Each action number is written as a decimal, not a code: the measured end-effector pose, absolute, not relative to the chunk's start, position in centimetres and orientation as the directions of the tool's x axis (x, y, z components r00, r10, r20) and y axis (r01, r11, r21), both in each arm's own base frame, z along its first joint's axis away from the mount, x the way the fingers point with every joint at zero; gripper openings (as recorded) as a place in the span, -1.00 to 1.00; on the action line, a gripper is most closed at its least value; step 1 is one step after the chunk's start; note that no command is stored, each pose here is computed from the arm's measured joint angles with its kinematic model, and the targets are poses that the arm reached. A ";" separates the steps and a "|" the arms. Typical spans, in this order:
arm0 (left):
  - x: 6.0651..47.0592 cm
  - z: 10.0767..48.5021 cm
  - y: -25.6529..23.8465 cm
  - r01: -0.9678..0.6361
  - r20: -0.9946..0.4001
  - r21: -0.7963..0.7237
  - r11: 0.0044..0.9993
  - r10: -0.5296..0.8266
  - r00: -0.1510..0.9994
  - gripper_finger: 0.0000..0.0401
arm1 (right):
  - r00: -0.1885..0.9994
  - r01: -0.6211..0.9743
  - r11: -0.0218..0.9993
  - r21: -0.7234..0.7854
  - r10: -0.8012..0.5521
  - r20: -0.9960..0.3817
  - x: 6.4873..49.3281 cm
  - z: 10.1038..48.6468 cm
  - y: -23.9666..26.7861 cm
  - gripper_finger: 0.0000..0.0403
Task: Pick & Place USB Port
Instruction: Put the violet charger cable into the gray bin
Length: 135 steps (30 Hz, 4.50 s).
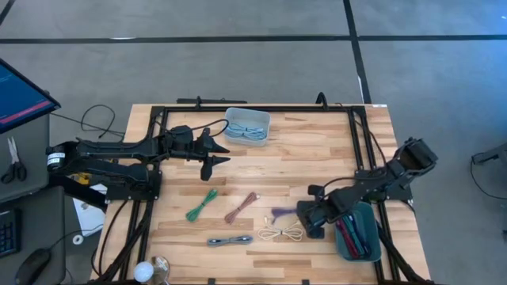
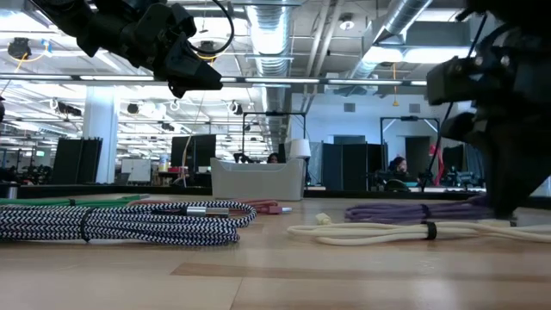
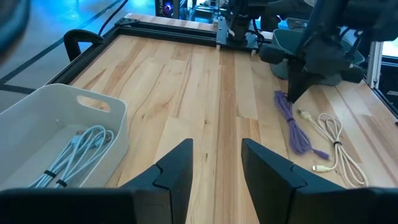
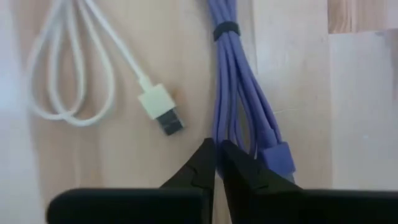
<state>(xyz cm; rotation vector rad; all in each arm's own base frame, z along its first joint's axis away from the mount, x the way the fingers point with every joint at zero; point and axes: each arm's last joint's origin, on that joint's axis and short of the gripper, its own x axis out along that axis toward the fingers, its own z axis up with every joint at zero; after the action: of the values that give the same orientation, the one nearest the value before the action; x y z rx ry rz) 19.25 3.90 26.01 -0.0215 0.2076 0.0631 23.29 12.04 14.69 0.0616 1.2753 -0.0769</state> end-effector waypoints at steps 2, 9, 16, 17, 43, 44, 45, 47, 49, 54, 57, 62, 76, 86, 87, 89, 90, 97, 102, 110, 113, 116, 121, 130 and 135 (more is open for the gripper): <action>19.3 26.0 3.9 -0.065 -0.207 -0.015 0.998 0.060 0.977 -0.32 | 0.303 0.093 0.996 0.013 -0.016 -0.953 23.2 15.3 11.9 -0.97; 19.3 26.0 3.9 -0.065 -0.207 -0.015 0.998 0.060 0.977 -0.32 | 0.444 0.131 0.991 -0.009 -0.067 -0.894 22.8 18.6 10.2 -1.00; 19.3 26.0 3.9 -0.065 -0.207 -0.015 0.998 0.061 0.977 -0.32 | 0.585 0.184 0.976 -0.118 -0.205 -0.785 23.1 21.5 7.2 -1.00; 19.3 26.0 3.9 -0.065 -0.207 -0.015 0.998 0.061 0.977 -0.32 | 0.602 0.192 0.973 -0.130 -0.221 -0.767 23.3 21.7 6.8 -1.00; 19.2 25.9 4.0 -0.098 -0.214 -0.006 0.995 0.094 0.972 -0.32 | 0.530 0.237 0.971 0.037 -0.097 -0.842 24.1 21.3 3.3 -0.77; 19.2 25.9 4.0 -0.097 -0.214 -0.006 0.995 0.094 0.972 -0.32 | 0.523 0.248 0.968 0.039 -0.100 -0.847 24.0 21.2 3.2 -0.71; 19.2 25.9 4.0 -0.098 -0.214 -0.006 0.995 0.094 0.972 -0.32 | 0.515 0.263 0.964 0.044 -0.102 -0.851 23.9 21.2 3.2 -0.66; 19.2 25.9 4.0 -0.098 -0.214 -0.006 0.995 0.094 0.972 -0.32 | 0.506 0.284 0.957 0.051 -0.104 -0.856 23.8 21.1 3.2 -0.55; 19.2 25.9 4.0 -0.098 -0.215 -0.006 0.995 0.094 0.972 -0.32 | 0.500 0.286 0.957 0.049 -0.106 -0.859 23.8 21.1 3.1 -0.45; 19.2 25.9 4.0 -0.097 -0.215 -0.006 0.995 0.094 0.972 -0.32 | 0.496 0.316 0.947 0.065 -0.107 -0.862 23.7 21.0 3.1 -0.22; 19.2 25.9 4.0 -0.097 -0.216 -0.007 0.995 0.094 0.972 -0.32 | 0.467 0.363 0.929 0.072 -0.114 -0.877 23.3 20.1 3.0 -0.11; 19.2 25.8 4.0 -0.098 -0.229 -0.010 0.995 0.093 0.969 -0.32 | 0.434 0.401 0.913 0.071 -0.120 -0.893 22.5 18.6 2.8 0.00; 19.2 25.6 4.0 -0.098 -0.249 -0.013 0.995 0.092 0.964 -0.32 | 0.350 0.432 0.901 0.038 -0.128 -0.928 23.6 14.6 3.0 0.07; 19.1 25.3 4.0 -0.098 -0.264 -0.015 0.995 0.091 0.960 -0.32 | 0.315 0.404 0.914 0.031 -0.108 -0.943 24.8 12.2 3.6 0.08; 19.1 25.3 4.0 -0.098 -0.266 -0.015 0.995 0.091 0.960 -0.32 | 0.317 0.403 0.915 0.029 -0.110 -0.942 24.8 12.2 3.7 0.07; 19.1 25.3 4.0 -0.098 -0.264 -0.015 0.995 0.091 0.960 -0.32 | 0.320 0.399 0.917 0.030 -0.109 -0.941 24.9 12.2 3.7 0.05; 19.1 25.3 4.0 -0.098 -0.264 -0.015 0.995 0.091 0.960 -0.32 | 0.321 0.397 0.917 0.030 -0.108 -0.941 24.8 12.2 3.8 0.03; 19.1 25.3 4.0 -0.098 -0.264 -0.014 0.995 0.091 0.960 -0.32 | 0.334 0.396 0.917 0.037 -0.106 -0.936 25.0 12.2 3.8 -0.36; 19.1 25.3 4.0 -0.098 -0.264 -0.015 0.995 0.091 0.960 -0.32 | 0.337 0.395 0.918 0.041 -0.104 -0.936 25.0 12.3 3.8 -0.71; 19.1 25.3 4.0 -0.098 -0.264 -0.015 0.995 0.091 0.960 -0.32 | 0.334 0.382 0.923 0.035 -0.103 -0.937 25.0 12.2 3.8 -0.90; 19.1 25.3 4.0 -0.098 -0.264 -0.015 0.995 0.091 0.960 -0.32 | 0.334 0.380 0.925 0.034 -0.103 -0.937 25.0 12.2 3.8 -0.90; 19.1 25.3 4.0 -0.098 -0.264 -0.015 0.995 0.091 0.960 -0.32 | 0.352 0.363 0.931 0.038 -0.099 -0.931 24.9 12.8 3.8 -0.92; 19.1 25.3 4.0 -0.098 -0.263 -0.015 0.995 0.091 0.960 -0.32 | 0.421 0.343 0.936 0.081 -0.077 -0.904 24.9 14.8 3.6 -0.95; 19.1 25.3 4.0 -0.098 -0.263 -0.014 0.995 0.091 0.961 -0.32 | 0.532 0.328 0.941 0.087 -0.108 -0.840 25.6 18.0 2.0 -0.95; 19.1 25.3 4.0 -0.098 -0.263 -0.014 0.995 0.091 0.960 -0.32 | 0.575 0.323 0.945 0.045 -0.158 -0.803 26.7 19.8 0.5 -0.95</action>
<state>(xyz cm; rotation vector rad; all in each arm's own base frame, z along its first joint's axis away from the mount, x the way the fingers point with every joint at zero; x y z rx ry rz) 19.11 3.97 25.33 -0.0269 0.2654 0.0955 26.70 0.50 19.81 0.1948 0.9176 -0.2833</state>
